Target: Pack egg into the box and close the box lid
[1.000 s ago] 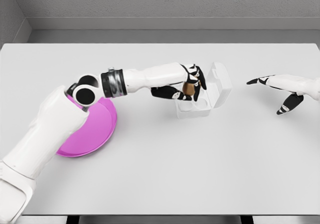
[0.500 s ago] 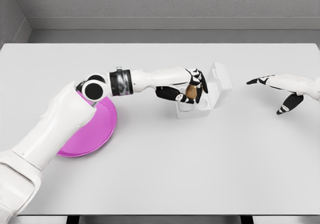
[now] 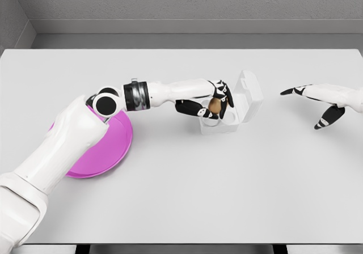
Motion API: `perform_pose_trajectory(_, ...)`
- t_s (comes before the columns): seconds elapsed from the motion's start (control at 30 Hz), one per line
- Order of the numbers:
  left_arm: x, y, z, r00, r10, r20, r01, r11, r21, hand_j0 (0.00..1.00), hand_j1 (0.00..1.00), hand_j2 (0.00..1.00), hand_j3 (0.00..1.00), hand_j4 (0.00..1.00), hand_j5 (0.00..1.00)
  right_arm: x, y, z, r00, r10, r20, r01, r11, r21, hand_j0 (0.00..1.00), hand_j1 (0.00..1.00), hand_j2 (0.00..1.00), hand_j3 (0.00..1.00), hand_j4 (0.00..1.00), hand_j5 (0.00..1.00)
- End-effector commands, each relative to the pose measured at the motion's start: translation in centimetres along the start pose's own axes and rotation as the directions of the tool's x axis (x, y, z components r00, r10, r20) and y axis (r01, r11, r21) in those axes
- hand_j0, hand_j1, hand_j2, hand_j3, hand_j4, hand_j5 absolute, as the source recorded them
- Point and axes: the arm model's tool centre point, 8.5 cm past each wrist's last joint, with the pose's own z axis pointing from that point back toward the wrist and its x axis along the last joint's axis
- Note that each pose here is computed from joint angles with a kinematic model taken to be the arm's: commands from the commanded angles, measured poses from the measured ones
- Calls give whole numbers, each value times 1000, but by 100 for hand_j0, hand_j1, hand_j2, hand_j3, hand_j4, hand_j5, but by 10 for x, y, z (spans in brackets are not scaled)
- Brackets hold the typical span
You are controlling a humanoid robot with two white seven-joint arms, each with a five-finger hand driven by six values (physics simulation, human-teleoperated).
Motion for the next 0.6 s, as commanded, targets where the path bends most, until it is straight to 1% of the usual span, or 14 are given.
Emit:
perform_pose_trajectory(0.0, 0, 1, 0, 1000, 7, 2, -7, 1000, 7, 31, 31, 31, 31, 31, 31, -1, -1, 1, 1000, -3, -1, 3, 1000, -3, 100, 100, 100, 100, 100, 100)
perform_pose_trajectory(0.07, -2, 0, -1, 1000, 15, -4, -15, 1000, 8, 31, 31, 31, 31, 31, 31, 0, -1, 1, 1000, -2, 0, 2, 1000, -3, 100, 100, 100, 100, 100, 100)
perform_pose_trajectory(0.1, -9, -3, 2, 999, 33, -23, -33, 999, 8, 31, 31, 31, 31, 31, 31, 0, 0, 1, 1000, -2, 1, 2, 1000, -2, 100, 100, 100, 100, 100, 100)
perform_pose_trajectory(0.13, -11, -5, 2, 999, 39, -28, -39, 999, 7, 31, 31, 31, 31, 31, 31, 0, 0, 1, 1000, -2, 1, 2, 1000, -2, 100, 100, 100, 100, 100, 100)
perform_pose_trajectory(0.23, -15, -4, 4, 998, 44, -42, -44, 999, 8, 31, 31, 31, 31, 31, 31, 0, 0, 1, 1000, -2, 1, 2, 1000, -2, 100, 100, 100, 100, 100, 100)
perform_pose_trajectory(0.33, -15, -1, 3, 998, 38, -44, -38, 999, 4, 30, 30, 30, 30, 30, 30, 0, 0, 1, 1000, -1, 2, 1, 1000, -2, 100, 100, 100, 100, 100, 100)
perform_pose_trajectory(0.57, -13, -1, 0, 999, 41, -34, -41, 999, 2, 30, 30, 30, 30, 30, 30, 1, 0, 0, 1000, -1, 2, 1, 1000, -1, 100, 100, 100, 100, 100, 100)
